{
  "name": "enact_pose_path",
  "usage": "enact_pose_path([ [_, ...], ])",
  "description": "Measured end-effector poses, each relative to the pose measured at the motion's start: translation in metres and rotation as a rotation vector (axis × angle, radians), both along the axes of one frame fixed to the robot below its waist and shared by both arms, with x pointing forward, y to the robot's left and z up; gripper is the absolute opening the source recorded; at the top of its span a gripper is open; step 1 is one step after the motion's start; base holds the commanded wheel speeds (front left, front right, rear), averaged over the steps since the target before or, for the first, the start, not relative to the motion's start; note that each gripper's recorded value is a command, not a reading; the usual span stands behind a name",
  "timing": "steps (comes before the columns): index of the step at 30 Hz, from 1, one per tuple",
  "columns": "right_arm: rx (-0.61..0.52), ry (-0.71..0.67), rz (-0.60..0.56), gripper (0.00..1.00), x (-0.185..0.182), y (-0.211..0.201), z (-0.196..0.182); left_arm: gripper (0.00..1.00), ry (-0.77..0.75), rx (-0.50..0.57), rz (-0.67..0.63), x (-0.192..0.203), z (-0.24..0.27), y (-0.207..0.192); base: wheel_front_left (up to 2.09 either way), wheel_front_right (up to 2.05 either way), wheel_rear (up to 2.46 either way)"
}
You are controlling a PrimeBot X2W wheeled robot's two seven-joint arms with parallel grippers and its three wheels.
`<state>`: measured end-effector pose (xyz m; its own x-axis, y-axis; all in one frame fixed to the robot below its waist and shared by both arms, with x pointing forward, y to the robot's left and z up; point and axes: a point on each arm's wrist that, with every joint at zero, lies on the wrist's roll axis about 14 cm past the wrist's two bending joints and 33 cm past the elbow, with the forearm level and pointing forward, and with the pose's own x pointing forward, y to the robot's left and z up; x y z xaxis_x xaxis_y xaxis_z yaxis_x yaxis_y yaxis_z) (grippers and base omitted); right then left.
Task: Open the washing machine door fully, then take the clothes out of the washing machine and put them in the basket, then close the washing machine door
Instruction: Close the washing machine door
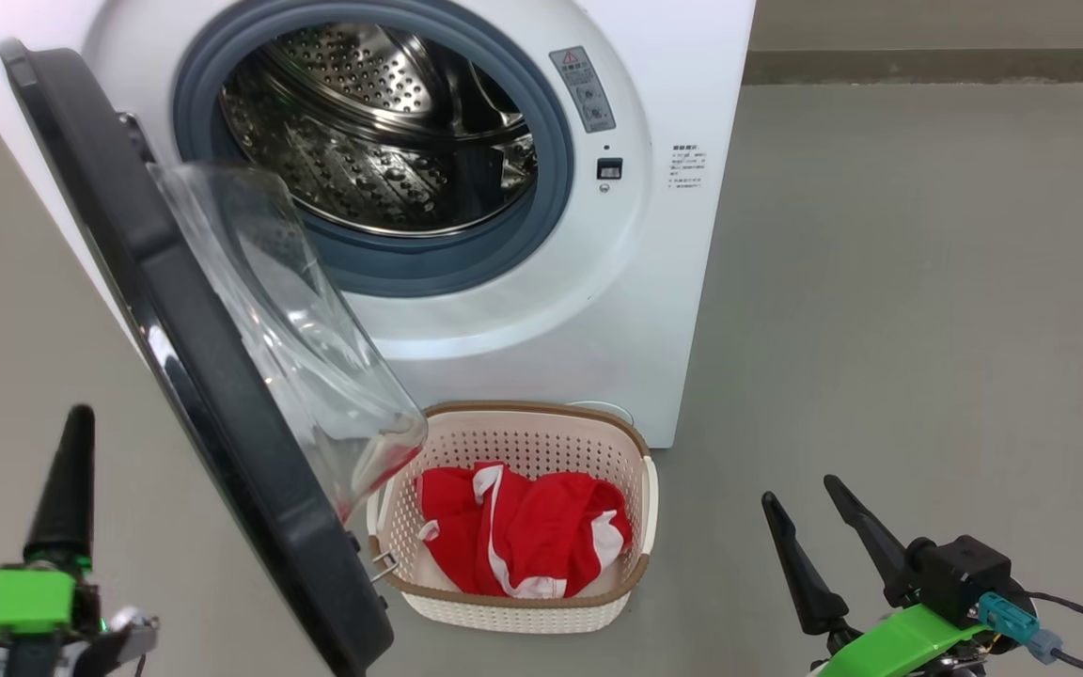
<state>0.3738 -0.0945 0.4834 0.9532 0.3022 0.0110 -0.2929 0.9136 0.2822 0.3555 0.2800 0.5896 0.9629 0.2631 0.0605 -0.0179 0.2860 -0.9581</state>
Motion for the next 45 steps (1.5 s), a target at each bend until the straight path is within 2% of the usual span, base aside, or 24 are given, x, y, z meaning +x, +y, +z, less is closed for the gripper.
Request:
enact_pose_path([
  [4, 0.000, 0.005, -0.004, 1.00, 0.000, -0.001, -0.002, 0.00, -0.027, -0.115, -0.123, 0.002, 0.015, -0.016, 0.00, 0.00, 0.00],
  [6, 0.000, 0.008, -0.006, 1.00, 0.000, -0.002, -0.003, 0.00, -0.041, -0.140, -0.177, 0.002, 0.023, -0.024, 0.00, 0.00, 0.00],
  [26, 0.001, 0.043, -0.068, 1.00, 0.005, -0.023, -0.015, 0.00, -0.025, -0.189, -0.339, 0.030, 0.023, -0.069, 0.00, 0.00, 0.00],
  [45, -0.007, 0.081, -0.160, 1.00, 0.010, -0.054, -0.028, 0.00, -0.070, -0.270, -0.463, 0.100, 0.024, -0.127, 0.00, 0.00, 0.00],
])
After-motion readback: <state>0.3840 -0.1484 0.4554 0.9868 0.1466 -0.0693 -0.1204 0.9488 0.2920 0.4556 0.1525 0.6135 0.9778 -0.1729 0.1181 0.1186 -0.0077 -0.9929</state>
